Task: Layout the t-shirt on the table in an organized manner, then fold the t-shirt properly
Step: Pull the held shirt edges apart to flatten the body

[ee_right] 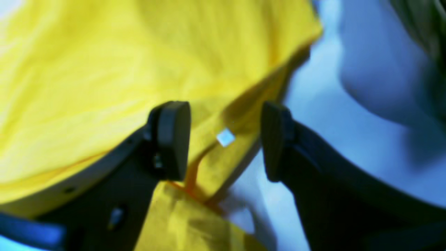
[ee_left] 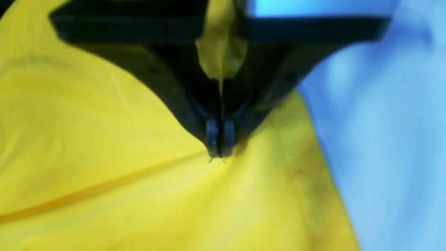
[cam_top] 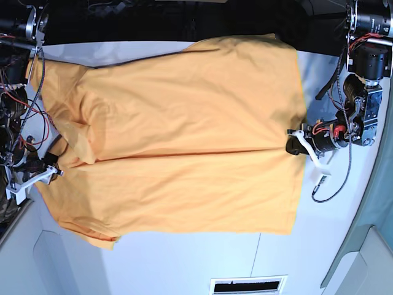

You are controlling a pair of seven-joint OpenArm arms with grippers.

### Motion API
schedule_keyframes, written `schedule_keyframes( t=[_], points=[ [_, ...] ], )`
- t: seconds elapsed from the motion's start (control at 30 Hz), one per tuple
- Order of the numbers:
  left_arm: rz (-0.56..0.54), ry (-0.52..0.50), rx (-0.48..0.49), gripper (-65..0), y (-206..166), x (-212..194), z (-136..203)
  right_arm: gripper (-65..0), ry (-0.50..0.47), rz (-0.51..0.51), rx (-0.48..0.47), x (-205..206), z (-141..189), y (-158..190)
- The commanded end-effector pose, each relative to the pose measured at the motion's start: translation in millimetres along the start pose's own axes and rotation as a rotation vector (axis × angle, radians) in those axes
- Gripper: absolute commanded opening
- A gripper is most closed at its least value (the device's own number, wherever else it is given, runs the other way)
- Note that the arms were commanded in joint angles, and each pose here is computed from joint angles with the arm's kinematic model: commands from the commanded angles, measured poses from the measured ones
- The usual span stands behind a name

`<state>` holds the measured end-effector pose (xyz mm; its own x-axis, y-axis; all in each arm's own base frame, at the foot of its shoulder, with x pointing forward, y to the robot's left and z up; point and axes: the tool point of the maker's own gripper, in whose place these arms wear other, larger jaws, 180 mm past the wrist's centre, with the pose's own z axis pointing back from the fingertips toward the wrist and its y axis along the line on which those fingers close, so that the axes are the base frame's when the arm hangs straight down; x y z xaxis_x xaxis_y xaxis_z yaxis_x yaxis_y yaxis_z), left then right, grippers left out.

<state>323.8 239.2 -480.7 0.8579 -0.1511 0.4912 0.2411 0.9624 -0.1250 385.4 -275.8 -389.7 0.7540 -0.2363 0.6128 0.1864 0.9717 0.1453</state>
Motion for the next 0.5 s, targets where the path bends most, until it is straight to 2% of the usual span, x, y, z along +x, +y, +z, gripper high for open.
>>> schedule_keyframes(
  t=[0.0,0.13,0.23,0.33,0.47],
  points=[
    [-0.018,0.200,0.148,-65.0,33,-45,6,-33.1,-0.047,0.023,0.030,12,11,6],
    [-0.020,0.182,0.152,-65.0,35,-35,7,-33.1,-0.076,0.098,0.083,-12,37,25],
    [-0.020,0.174,0.153,-65.0,36,-30,8,-33.1,-0.070,0.144,0.166,-37,53,41],
    [-0.018,0.174,0.150,-65.0,35,-30,7,-33.1,-0.036,0.144,0.232,-67,55,52],
    [-0.018,0.173,0.150,-65.0,35,-30,7,-33.1,-0.072,0.127,0.232,-81,51,59]
  ],
)
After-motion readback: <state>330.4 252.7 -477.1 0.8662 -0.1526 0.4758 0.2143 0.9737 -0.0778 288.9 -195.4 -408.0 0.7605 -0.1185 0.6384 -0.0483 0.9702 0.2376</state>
